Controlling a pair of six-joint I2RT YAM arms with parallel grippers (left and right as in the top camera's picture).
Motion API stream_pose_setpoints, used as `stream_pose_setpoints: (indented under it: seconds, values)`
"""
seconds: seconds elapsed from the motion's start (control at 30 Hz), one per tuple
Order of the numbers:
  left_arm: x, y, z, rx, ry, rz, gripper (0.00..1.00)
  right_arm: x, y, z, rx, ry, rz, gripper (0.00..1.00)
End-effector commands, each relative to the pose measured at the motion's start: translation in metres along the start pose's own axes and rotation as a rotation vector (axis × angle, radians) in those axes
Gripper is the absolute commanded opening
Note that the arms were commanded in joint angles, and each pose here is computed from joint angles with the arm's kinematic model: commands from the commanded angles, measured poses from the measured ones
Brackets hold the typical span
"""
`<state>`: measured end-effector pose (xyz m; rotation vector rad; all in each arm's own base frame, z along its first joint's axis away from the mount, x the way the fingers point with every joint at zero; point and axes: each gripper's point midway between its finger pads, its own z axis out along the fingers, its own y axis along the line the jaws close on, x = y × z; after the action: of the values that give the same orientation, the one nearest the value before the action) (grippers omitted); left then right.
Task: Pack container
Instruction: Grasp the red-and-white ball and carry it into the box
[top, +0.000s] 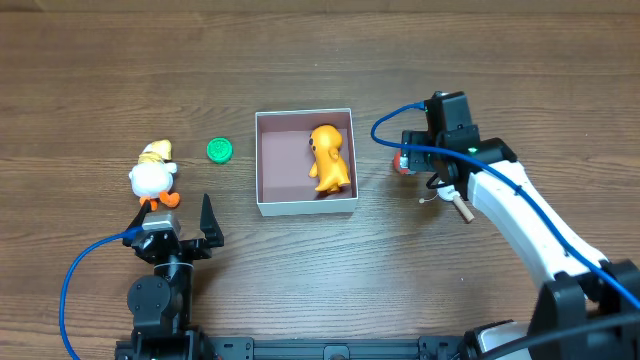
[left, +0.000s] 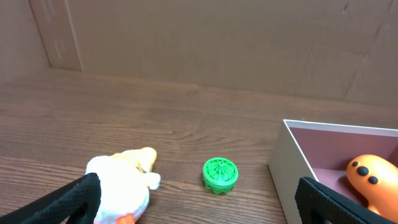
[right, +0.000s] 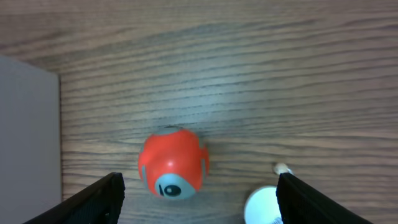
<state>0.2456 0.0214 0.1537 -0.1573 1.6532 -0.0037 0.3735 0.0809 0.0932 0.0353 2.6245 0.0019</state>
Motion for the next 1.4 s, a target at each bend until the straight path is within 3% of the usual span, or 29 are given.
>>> stream_pose_setpoints:
  seconds: [0.0,0.17,0.33,0.37,0.43,0.5,0.6,0.73,0.93,1.07,1.37]
  values:
    - [-0.001,-0.002,0.0,0.011,-0.005,-0.01,1.0,0.014,0.005,0.025,-0.017,0.055,-0.048,0.81]
    - [-0.001,-0.002,0.0,0.012,-0.005,-0.01,1.0,0.031,0.004,0.055,0.0,0.123,-0.059,0.8]
    - [-0.001,-0.002,0.0,0.012,-0.006,-0.01,1.0,0.039,0.004,0.065,0.008,0.156,-0.063,0.73]
    - [-0.001,-0.002,0.0,0.011,-0.006,-0.01,1.0,0.04,0.003,0.065,0.008,0.157,-0.063,0.64]
    - [-0.001,-0.002,0.0,0.011,-0.005,-0.01,1.0,0.04,0.003,0.065,0.009,0.158,-0.063,0.62]
    - [-0.001,-0.002,0.0,0.012,-0.005,-0.01,1.0,0.04,0.003,0.065,0.009,0.158,-0.063,0.52]
    - [-0.001,-0.002,0.0,0.012,-0.005,-0.01,1.0,0.04,0.003,0.062,0.01,0.164,-0.064,0.29]
    - [-0.001,-0.002,0.0,0.011,-0.005,-0.01,1.0,0.007,0.007,0.02,-0.004,0.118,-0.061,0.21]
    - [-0.001,-0.002,0.0,0.011,-0.005,-0.01,1.0,-0.019,0.038,-0.066,-0.085,0.022,-0.123,0.2]
    - [-0.001,-0.002,0.0,0.011,-0.005,-0.01,1.0,0.0,0.085,-0.116,-0.246,0.014,-0.216,0.2]
    - [-0.001,-0.002,0.0,0.012,-0.005,-0.01,1.0,0.042,0.165,-0.139,-0.413,0.028,-0.392,0.2]
